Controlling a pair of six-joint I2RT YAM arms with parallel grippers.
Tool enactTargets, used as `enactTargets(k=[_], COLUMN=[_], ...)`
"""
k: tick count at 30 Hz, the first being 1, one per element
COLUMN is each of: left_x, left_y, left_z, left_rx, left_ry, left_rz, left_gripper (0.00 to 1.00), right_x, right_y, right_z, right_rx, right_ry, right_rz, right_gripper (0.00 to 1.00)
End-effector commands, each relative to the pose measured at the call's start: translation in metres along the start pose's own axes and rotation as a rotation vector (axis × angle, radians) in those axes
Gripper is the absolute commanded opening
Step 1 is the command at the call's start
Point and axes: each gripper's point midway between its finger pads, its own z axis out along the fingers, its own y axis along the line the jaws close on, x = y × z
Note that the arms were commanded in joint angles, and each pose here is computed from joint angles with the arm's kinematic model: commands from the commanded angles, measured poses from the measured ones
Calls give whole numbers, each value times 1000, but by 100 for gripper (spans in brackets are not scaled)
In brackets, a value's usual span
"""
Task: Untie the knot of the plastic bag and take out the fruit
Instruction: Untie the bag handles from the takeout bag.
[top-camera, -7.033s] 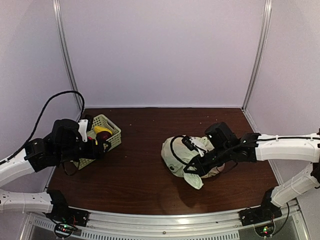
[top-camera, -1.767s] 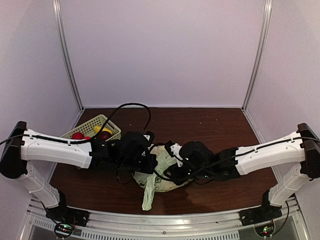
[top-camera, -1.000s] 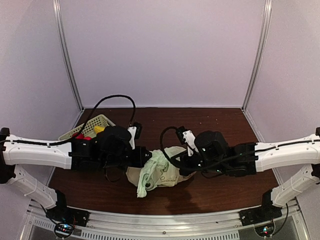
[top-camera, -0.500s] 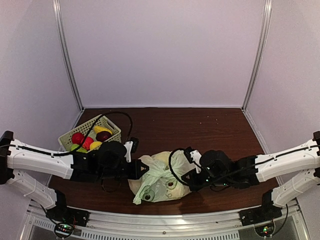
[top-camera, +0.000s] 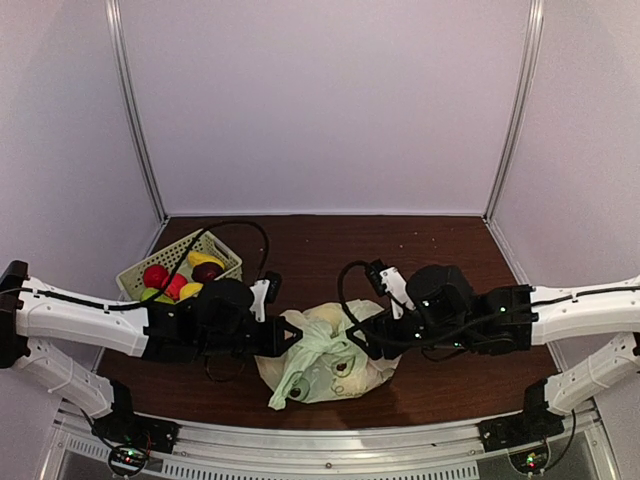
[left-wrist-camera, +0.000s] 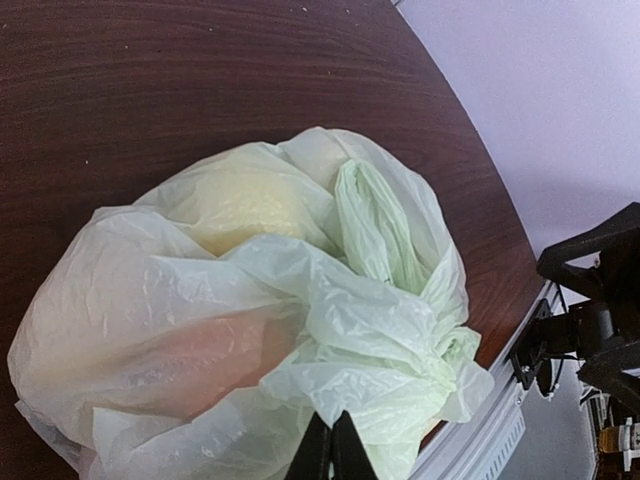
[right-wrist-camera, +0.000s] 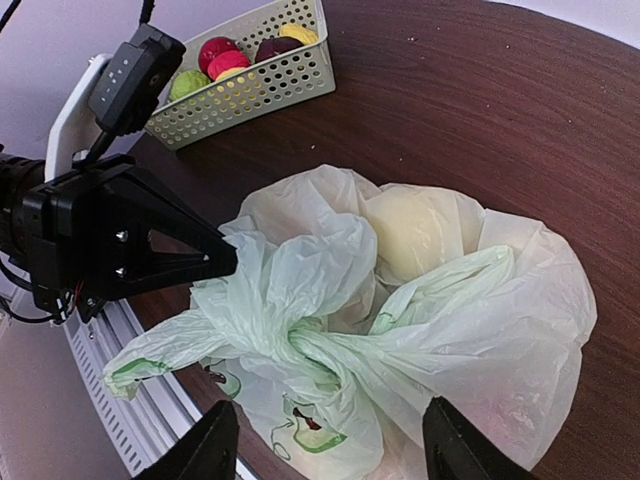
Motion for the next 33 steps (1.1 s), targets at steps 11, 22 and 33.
enactTargets(k=[11, 22, 33], left_x=[-12, -12, -42], left_y=[-13, -14, -24], left_z=[0, 0, -12], left_rx=[45, 50, 54], left_ry=[-27, -24, -123], left_rz=[-1, -8, -22], left_gripper=[0, 0, 0], right_x=[21, 28, -8], right_y=[-11, -20, -16], right_z=[39, 55, 18], right_rx=[102, 149, 142], right_ry=[107, 121, 25], right_rz=[-85, -65, -49], right_gripper=[69, 36, 0])
